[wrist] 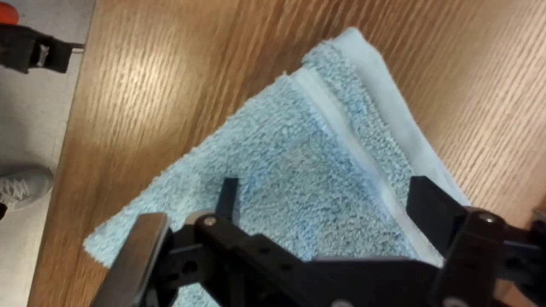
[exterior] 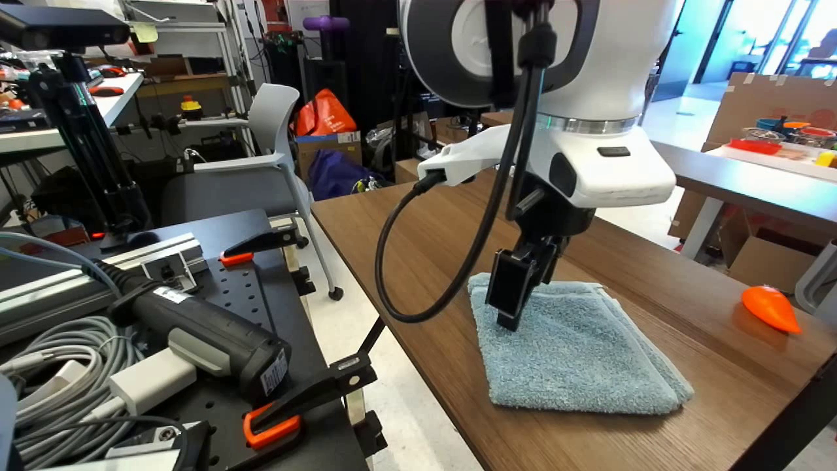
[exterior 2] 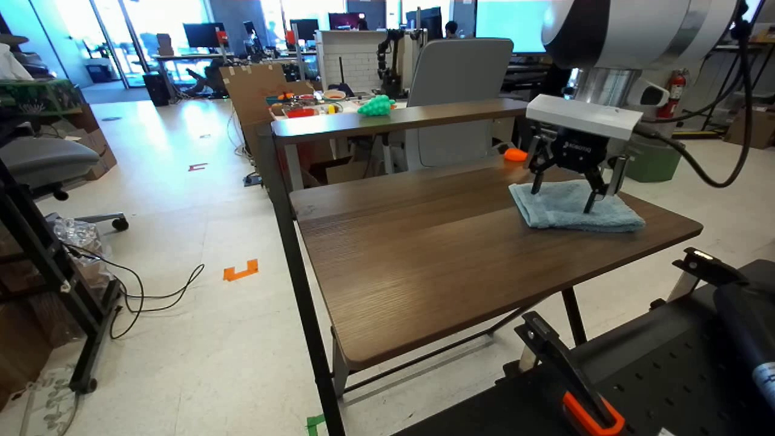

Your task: Wipe the table with the towel

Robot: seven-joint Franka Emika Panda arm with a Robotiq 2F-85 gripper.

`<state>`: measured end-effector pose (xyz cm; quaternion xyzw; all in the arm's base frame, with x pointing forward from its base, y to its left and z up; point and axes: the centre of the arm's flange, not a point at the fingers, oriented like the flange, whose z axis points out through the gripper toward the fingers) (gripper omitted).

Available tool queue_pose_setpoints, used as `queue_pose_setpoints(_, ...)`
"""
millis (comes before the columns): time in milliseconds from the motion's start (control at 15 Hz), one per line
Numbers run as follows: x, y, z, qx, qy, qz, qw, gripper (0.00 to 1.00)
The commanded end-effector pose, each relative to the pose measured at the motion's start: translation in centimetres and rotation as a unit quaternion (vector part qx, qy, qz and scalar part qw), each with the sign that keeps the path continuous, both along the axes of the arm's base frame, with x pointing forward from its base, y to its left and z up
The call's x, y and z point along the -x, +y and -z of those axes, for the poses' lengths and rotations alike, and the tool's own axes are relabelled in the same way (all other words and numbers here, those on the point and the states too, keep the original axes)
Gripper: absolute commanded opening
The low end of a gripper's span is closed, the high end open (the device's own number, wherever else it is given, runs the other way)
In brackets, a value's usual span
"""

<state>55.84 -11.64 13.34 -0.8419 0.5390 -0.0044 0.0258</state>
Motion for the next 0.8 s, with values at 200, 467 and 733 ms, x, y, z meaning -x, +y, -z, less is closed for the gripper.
queue_pose_setpoints(200, -1.6, -3.4, 3.2, 0.006, -0.007, 0.059, 0.9982, 1.0)
queue_pose_setpoints(467, -1.0, -4.1, 2.5, 0.014, -0.008, 0.057, 0.9983, 1.0)
queue_pose_setpoints(733, -1.0, -4.7, 2.5, 0.016, -0.01, 0.061, 0.998, 1.0)
